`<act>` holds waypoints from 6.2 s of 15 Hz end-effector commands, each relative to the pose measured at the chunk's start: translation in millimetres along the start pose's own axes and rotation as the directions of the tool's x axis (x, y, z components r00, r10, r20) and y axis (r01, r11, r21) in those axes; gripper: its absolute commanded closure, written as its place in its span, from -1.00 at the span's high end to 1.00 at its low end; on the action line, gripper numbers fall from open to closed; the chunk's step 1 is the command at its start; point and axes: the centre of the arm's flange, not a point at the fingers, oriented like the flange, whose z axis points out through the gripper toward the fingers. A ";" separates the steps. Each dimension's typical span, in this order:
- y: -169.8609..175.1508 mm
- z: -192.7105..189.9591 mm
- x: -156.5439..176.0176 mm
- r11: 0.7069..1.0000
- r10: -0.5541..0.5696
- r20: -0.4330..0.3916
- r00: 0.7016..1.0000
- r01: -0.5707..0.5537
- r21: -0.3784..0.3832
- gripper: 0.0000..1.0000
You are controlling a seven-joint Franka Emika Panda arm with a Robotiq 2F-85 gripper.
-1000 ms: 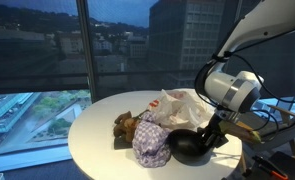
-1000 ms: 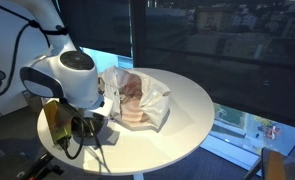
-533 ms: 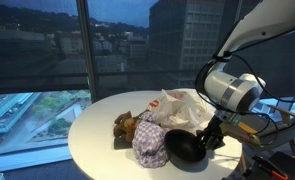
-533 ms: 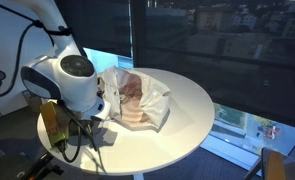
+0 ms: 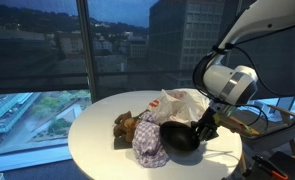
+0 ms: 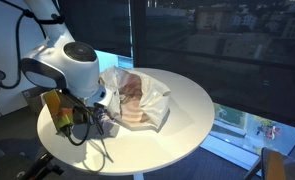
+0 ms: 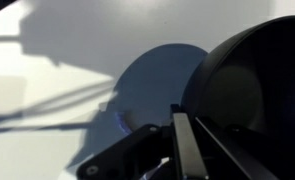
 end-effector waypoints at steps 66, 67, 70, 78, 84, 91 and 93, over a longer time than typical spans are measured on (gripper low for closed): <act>4.4 -95.0 91.3 0.959 0.000 -0.271 0.963 -0.077 -0.272 1.00; 2.4 -106.6 79.9 0.958 -0.014 -0.304 0.952 -0.074 -0.276 1.00; -7.0 -122.7 46.3 0.975 -0.027 -0.278 0.960 -0.036 -0.219 1.00; -124.0 -66.3 18.1 0.980 -0.179 -0.042 0.983 0.174 -0.097 1.00; -160.1 18.4 21.8 0.923 -0.320 0.057 0.946 0.325 -0.205 1.00; -208.7 62.9 42.0 0.937 -0.323 -0.002 0.946 0.319 -0.142 1.00; -212.3 72.5 36.9 0.944 -0.313 -0.022 0.950 0.308 -0.118 1.00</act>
